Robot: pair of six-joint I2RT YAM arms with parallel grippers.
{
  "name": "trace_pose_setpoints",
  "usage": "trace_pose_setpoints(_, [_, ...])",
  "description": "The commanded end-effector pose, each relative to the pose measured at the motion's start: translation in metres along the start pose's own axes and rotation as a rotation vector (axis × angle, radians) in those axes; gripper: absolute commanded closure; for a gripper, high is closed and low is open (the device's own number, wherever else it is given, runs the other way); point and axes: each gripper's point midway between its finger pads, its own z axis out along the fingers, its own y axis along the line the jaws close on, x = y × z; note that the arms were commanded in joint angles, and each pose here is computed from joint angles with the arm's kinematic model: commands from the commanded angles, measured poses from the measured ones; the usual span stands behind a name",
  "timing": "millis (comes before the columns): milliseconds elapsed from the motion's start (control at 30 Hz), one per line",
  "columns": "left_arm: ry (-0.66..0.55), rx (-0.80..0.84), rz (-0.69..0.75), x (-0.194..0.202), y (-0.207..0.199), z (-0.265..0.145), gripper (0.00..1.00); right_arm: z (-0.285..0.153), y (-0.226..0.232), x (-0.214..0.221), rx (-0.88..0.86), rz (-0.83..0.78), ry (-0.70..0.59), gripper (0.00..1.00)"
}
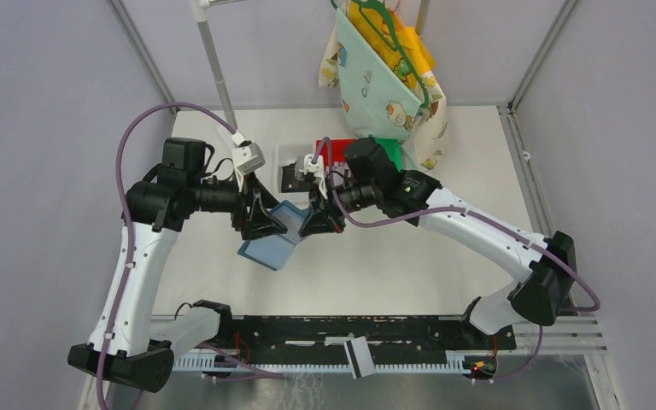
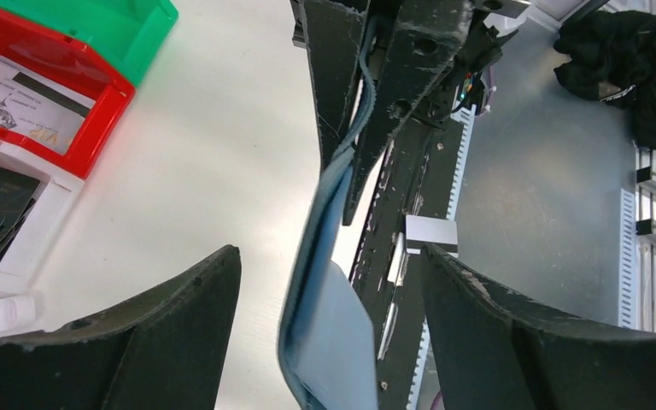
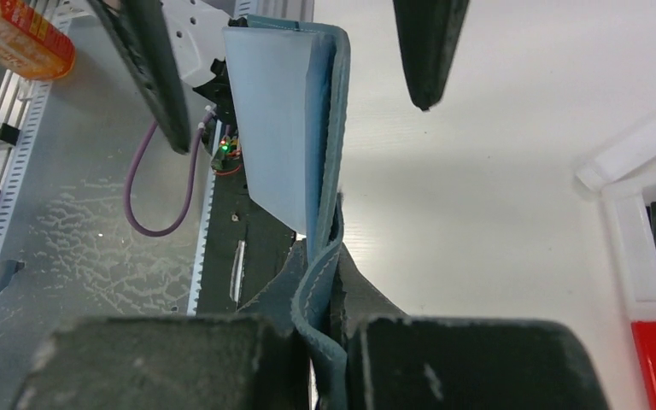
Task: Take the credit cards out of the card holder
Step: Remove the credit card from the card holder.
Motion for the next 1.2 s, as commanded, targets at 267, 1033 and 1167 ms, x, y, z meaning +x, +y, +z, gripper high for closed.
trace_pose_setpoints(267, [0.028,0.083,0.015,0.016,-0.011,0.009,0.54,0.005,0.023,-0.035,-0.126,-0.106,-0.038,1.00])
trace_pose_setpoints(1033, [-0.202,0.146,-0.120,-0.059,-0.026,0.006,0.98,-0.070,0.046,-0.101,-0.250,0.169,-0.881,0.27])
trace_pose_setpoints(1167, [-0.216,0.133,-0.148,-0.055,-0.027,0.007,0.98,-0.072,0.055,-0.103,-0.331,0.206,-0.936,0.37])
